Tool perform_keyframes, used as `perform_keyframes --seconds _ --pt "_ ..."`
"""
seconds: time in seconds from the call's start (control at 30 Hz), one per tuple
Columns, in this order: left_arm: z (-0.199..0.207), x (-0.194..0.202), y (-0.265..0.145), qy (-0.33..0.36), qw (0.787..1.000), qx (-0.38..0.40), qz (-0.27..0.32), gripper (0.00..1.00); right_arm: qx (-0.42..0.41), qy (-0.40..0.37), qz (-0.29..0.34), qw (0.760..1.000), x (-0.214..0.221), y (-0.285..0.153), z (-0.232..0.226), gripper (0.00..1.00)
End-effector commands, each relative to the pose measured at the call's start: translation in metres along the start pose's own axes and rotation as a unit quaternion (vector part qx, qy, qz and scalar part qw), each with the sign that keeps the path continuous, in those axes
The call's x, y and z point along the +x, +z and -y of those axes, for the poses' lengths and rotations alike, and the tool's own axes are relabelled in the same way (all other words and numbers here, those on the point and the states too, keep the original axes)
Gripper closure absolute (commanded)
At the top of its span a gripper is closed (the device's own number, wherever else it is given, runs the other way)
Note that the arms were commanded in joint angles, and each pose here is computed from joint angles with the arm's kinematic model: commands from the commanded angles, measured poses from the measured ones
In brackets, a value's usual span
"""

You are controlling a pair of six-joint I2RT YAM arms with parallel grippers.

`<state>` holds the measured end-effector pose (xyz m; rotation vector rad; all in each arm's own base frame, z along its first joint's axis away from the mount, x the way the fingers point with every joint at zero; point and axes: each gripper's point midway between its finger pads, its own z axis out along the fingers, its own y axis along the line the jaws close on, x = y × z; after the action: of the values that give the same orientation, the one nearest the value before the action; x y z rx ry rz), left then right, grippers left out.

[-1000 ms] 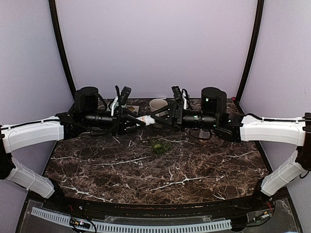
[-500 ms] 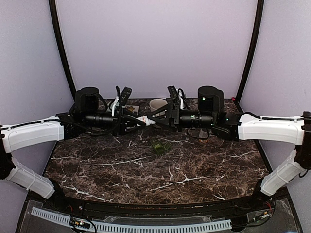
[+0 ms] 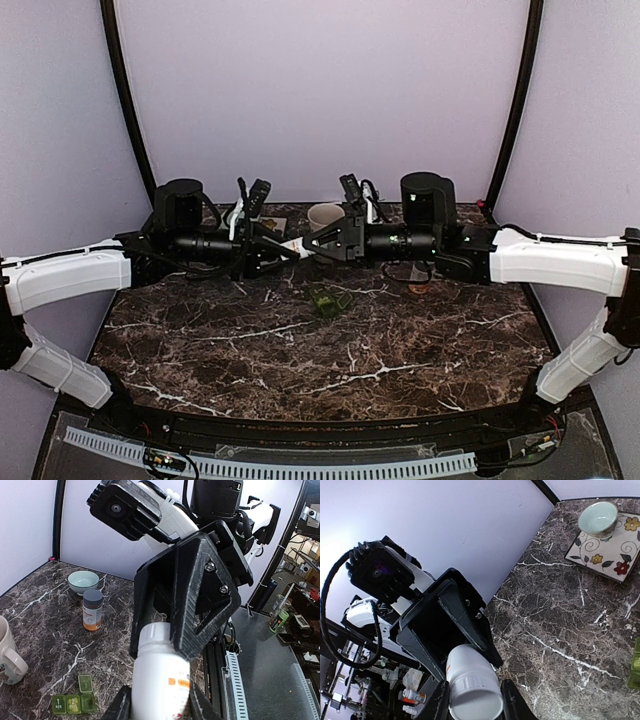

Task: Sort the pills into containers
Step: Unscrew the lid of the pill bottle.

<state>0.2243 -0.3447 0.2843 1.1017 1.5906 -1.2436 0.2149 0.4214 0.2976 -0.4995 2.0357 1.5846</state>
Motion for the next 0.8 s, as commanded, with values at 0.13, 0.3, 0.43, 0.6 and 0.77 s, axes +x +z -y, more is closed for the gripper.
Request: perform_keyframes --seconds 0.13,0.3,0.43,0.6,0.77 --pt "0.026 -0.017 -0.002 -0.017 0.998 0.063 0.004 1.0 -0.004 -0.222 -0.031 0.975 0.021 0.003 -0.012 1.0" --pt "0.04 -0.018 -0.001 -0.055 0.99 0.126 -0.014 1.0 -0.003 -0.291 -0.034 0.956 0.035 -0.003 0.0 1.0" --pt "0.046 -0.017 0.0 -0.075 0.984 0.161 -0.027 1.0 -0.011 -0.312 -0.026 0.95 0.04 -0.007 -0.005 1.0" --pt "0.05 -0.016 0.002 -0.095 0.976 0.19 -0.039 1.0 0.028 -0.366 -0.028 0.93 0.044 -0.001 -0.001 0.96" --pt "0.049 -0.015 0.005 -0.101 0.975 0.195 -0.042 1.0 0.046 -0.374 -0.025 0.926 0.046 -0.001 0.004 0.84"
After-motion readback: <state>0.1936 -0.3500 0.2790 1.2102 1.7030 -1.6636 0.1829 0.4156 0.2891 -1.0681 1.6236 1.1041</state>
